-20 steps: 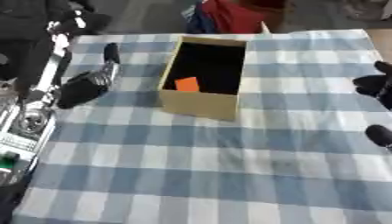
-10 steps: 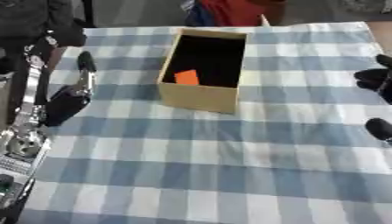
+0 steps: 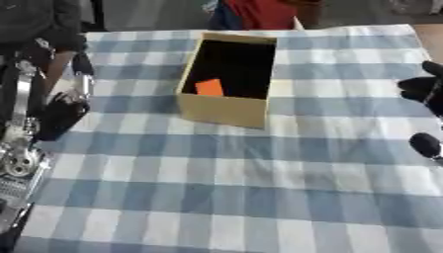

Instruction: Pick up objects on the table and place them in the box.

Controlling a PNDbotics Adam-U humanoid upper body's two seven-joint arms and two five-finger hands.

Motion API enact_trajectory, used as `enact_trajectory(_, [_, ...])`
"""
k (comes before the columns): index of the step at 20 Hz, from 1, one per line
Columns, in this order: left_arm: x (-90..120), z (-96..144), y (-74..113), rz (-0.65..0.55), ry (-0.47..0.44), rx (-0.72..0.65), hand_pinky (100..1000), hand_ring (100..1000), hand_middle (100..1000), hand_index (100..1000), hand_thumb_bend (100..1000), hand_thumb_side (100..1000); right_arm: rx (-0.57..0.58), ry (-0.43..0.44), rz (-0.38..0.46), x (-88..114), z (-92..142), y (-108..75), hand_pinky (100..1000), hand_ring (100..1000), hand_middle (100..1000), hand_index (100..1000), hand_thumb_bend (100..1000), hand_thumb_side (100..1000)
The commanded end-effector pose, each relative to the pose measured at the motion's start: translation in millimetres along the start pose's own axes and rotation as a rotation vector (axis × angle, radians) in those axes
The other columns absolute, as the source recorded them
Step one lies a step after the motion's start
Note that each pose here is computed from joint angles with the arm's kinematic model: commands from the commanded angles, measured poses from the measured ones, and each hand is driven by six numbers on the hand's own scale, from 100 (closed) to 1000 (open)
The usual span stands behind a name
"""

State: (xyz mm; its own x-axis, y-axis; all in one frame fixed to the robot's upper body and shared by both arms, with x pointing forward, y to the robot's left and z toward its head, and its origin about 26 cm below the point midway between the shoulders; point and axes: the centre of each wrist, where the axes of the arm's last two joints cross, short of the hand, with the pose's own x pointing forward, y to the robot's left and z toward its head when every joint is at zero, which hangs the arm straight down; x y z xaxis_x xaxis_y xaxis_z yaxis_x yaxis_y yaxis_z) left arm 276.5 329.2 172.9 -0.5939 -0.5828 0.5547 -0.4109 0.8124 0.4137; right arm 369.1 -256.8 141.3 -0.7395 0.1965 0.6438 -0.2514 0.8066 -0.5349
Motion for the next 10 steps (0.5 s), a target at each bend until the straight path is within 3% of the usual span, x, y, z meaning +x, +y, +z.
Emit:
enact_trajectory(1, [5.1, -5.1, 7.2, -0.007, -0.025, 0.012, 901, 704, 661, 807, 100, 489, 0.001, -0.032, 0.03, 8.6, -6.7, -6.0, 868, 868, 765, 1000, 652, 547])
enact_trajectory(10, [5.0, -4.4, 5.9, -0.002, -0.013, 0.007, 902, 706, 663, 808, 100, 489, -0.001, -0.031, 0.03, 8.9, -6.1, -5.6, 868, 868, 765, 1000, 652, 550])
